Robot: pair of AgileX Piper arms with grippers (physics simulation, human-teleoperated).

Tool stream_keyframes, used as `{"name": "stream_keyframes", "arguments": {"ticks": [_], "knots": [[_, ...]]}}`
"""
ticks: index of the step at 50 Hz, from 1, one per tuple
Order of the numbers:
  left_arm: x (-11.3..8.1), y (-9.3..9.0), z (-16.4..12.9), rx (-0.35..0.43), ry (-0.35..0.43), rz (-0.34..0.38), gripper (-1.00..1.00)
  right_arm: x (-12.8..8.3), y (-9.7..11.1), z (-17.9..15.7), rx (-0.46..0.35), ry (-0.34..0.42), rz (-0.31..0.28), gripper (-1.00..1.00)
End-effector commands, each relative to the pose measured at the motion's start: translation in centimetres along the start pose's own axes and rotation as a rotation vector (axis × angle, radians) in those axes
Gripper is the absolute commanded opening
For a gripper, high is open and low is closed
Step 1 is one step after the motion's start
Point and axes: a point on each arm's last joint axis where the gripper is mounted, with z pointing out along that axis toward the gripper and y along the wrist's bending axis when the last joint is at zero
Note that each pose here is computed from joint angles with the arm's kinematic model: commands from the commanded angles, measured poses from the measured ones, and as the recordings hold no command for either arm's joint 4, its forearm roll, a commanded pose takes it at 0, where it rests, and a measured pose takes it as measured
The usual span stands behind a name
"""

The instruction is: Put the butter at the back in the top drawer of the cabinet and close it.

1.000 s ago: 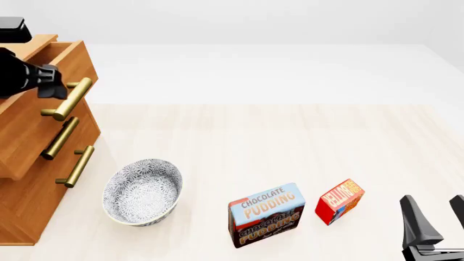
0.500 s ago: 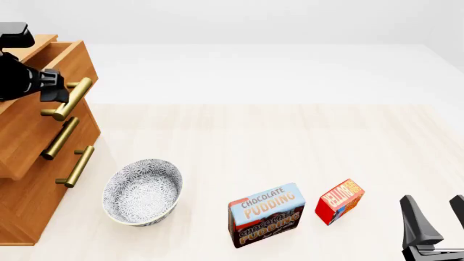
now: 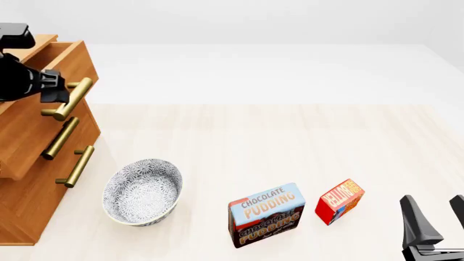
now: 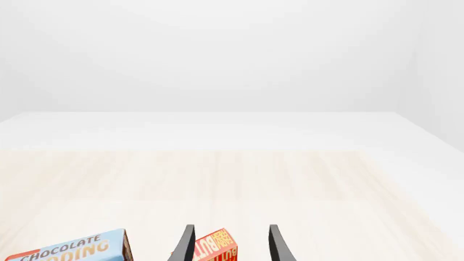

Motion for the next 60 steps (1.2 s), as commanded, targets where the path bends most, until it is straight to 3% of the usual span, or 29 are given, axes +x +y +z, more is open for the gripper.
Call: {"name": "stream_keyframes", "arguments": {"ticks": [1,60], "knots": [[1.0,-0.5,1.5,0.012,0.058,0.033,1.0,0.0,0.0,0.0,0.0,0.0,0.0,1.0],[2.6,-3.8,4.5,0.082,0.111,0.153,1.0,0.0,0.0,0.0,0.0,0.0,0.0,1.0]]}}
